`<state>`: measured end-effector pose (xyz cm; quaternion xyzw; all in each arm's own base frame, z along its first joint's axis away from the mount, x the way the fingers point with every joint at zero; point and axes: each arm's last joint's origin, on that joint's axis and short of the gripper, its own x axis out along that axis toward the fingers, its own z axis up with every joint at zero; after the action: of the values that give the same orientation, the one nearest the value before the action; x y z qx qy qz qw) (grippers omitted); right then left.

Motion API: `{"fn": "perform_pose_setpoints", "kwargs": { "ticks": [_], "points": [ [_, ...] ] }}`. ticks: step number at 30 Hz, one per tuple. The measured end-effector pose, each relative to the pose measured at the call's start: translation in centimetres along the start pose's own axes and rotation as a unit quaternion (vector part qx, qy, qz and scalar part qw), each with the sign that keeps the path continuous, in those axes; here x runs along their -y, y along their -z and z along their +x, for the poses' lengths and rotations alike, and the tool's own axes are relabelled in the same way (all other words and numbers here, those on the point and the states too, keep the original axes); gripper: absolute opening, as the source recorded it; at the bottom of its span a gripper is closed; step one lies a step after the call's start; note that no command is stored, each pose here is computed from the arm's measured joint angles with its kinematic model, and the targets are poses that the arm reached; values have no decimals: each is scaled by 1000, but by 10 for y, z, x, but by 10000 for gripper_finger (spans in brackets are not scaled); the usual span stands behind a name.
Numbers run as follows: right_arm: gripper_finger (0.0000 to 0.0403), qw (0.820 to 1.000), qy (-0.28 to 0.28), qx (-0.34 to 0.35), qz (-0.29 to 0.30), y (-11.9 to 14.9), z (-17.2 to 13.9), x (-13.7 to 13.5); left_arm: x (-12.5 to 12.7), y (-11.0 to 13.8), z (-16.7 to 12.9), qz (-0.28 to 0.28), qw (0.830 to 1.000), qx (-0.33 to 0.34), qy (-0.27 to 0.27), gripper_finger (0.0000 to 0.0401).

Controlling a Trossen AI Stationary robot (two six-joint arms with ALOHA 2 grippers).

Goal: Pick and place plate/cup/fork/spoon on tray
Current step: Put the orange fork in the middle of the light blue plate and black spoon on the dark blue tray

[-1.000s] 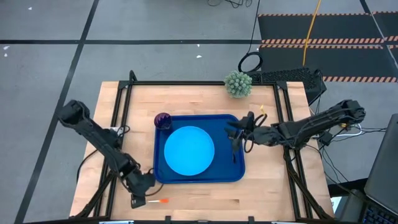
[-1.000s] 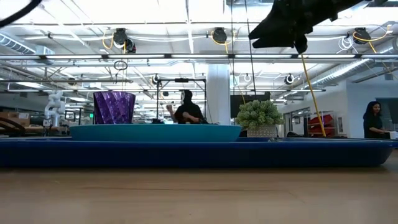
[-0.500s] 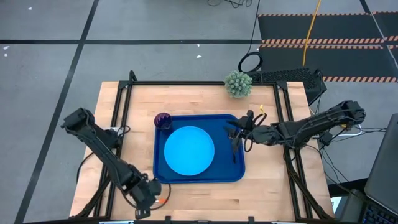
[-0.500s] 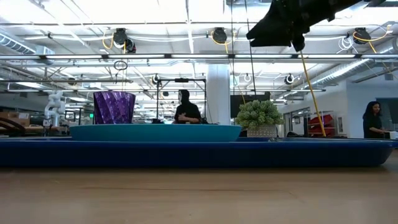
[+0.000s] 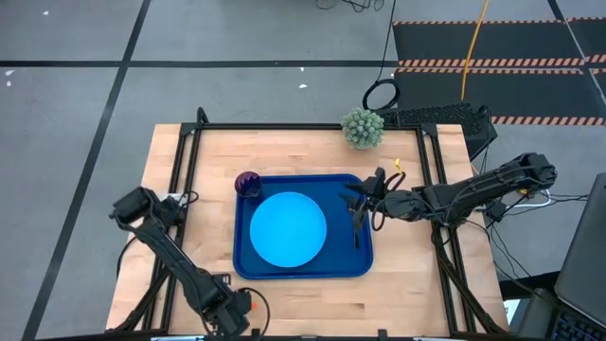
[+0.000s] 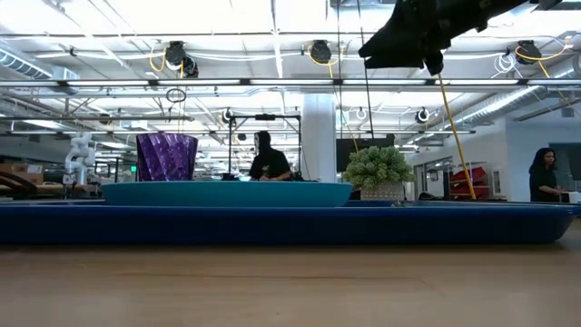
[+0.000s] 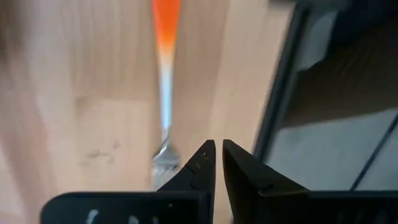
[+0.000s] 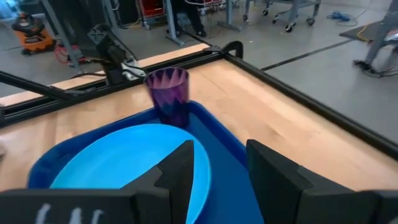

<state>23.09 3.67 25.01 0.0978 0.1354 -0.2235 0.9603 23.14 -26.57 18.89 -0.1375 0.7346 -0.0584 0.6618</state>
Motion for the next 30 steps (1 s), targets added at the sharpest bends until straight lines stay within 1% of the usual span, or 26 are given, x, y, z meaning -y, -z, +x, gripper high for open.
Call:
{"fn": "perform_pose_setpoints", "kwargs": {
  "ticks": [3, 6, 11, 15, 18, 22, 28, 30],
  "points": [
    [139, 1000, -4, -4, 4, 0, 0, 0, -4, 3, 1, 28, 999, -22, -17, 33],
    [139, 1000, -3, -6, 5, 1, 0, 0, -5, 1, 0, 43, 999, -20, -16, 42],
    [139, 1000, 1, -17, 8, 3, 0, 1, -7, -3, 2, 52, 998, 9, -41, 91],
    [140, 1000, 2, -20, 5, 4, 0, 1, -7, -3, 8, 59, 997, 5, -49, 132],
    [140, 1000, 2, -20, 5, 4, 0, 1, -8, -5, 15, 59, 997, -2, -58, 152],
    [140, 1000, 3, -20, 5, 4, 0, 1, -8, -6, 19, 42, 997, -5, -64, 164],
    [140, 1000, 3, -21, 5, 4, 0, 1, -10, -5, 22, -15, 998, -4, -69, 166],
    [140, 1000, 3, -21, 4, 4, 0, 1, -11, -3, 24, -24, 997, -4, -71, 166]
  ]
}}
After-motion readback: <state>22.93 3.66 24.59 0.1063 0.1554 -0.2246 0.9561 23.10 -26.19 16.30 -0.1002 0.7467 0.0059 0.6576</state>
